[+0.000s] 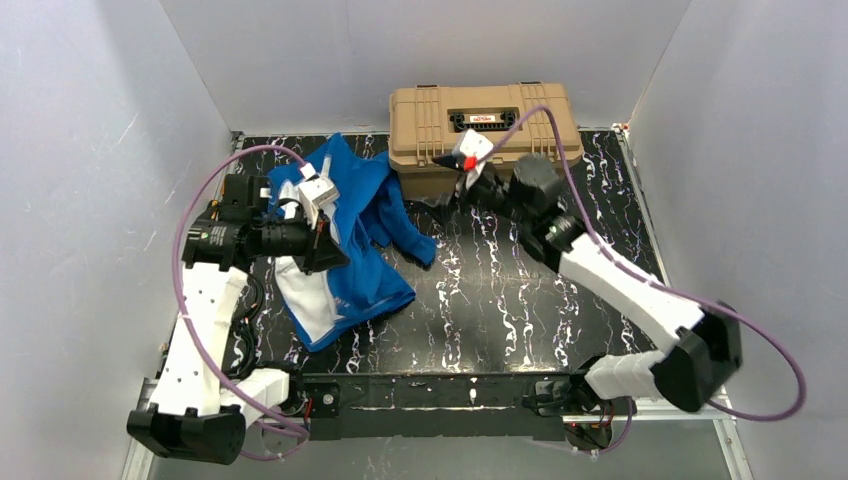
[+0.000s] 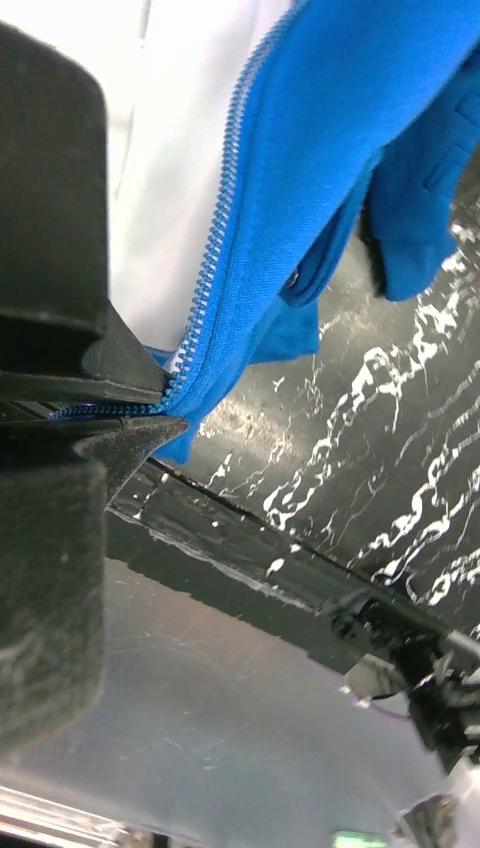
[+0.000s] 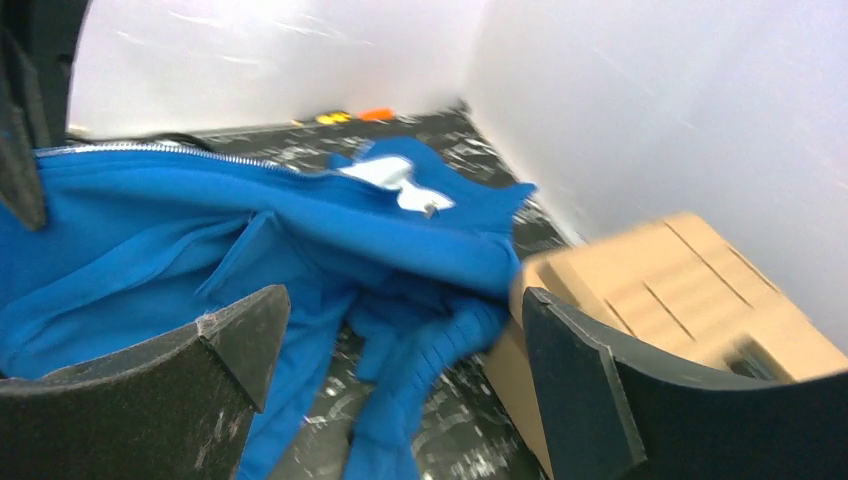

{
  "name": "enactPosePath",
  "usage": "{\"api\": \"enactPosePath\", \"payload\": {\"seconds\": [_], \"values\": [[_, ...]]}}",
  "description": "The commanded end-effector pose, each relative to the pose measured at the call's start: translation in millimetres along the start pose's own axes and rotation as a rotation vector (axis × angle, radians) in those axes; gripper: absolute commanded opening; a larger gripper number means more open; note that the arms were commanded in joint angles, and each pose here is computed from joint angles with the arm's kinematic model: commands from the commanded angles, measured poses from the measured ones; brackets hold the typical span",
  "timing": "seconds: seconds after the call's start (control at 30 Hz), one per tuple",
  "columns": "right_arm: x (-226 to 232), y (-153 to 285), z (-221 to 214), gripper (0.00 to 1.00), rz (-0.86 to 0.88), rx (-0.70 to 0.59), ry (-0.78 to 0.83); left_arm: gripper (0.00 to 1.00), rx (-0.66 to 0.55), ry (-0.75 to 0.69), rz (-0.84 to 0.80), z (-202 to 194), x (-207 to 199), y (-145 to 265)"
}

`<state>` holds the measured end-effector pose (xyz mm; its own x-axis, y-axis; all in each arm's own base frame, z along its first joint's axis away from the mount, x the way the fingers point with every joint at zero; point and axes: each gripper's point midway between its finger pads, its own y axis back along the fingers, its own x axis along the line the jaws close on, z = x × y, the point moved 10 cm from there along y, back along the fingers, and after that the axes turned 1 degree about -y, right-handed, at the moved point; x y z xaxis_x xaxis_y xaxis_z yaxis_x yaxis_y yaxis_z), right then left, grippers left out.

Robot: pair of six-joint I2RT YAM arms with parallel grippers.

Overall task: Zip up the jacket
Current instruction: Pick up the jacket from the center of the board.

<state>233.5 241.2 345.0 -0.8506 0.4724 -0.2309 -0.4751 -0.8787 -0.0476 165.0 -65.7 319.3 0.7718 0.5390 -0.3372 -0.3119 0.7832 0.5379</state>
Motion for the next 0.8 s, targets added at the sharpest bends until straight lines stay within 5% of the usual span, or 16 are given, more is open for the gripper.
{"api": "enactPosePath", "payload": {"seconds": [0.0, 0.2, 0.53, 0.77], "values": [[4, -30, 6, 0.95, 0.499, -0.046, -0.188, 0.0, -0.008, -0.2, -0.209, -9, -53, 36], [22, -75, -2, 0.98, 0.667, -0.045, -0.198, 0.0, 0.015, -0.328, -0.247, -27, -79, 56], [88, -99, -2, 0.96, 0.917, -0.126, -0.185, 0.0, 0.083, -0.394, -0.263, -44, -76, 54], [130, -111, -23, 0.94, 1.028, -0.071, -0.201, 0.0, 0.101, -0.436, -0.262, -50, -73, 53]]}}
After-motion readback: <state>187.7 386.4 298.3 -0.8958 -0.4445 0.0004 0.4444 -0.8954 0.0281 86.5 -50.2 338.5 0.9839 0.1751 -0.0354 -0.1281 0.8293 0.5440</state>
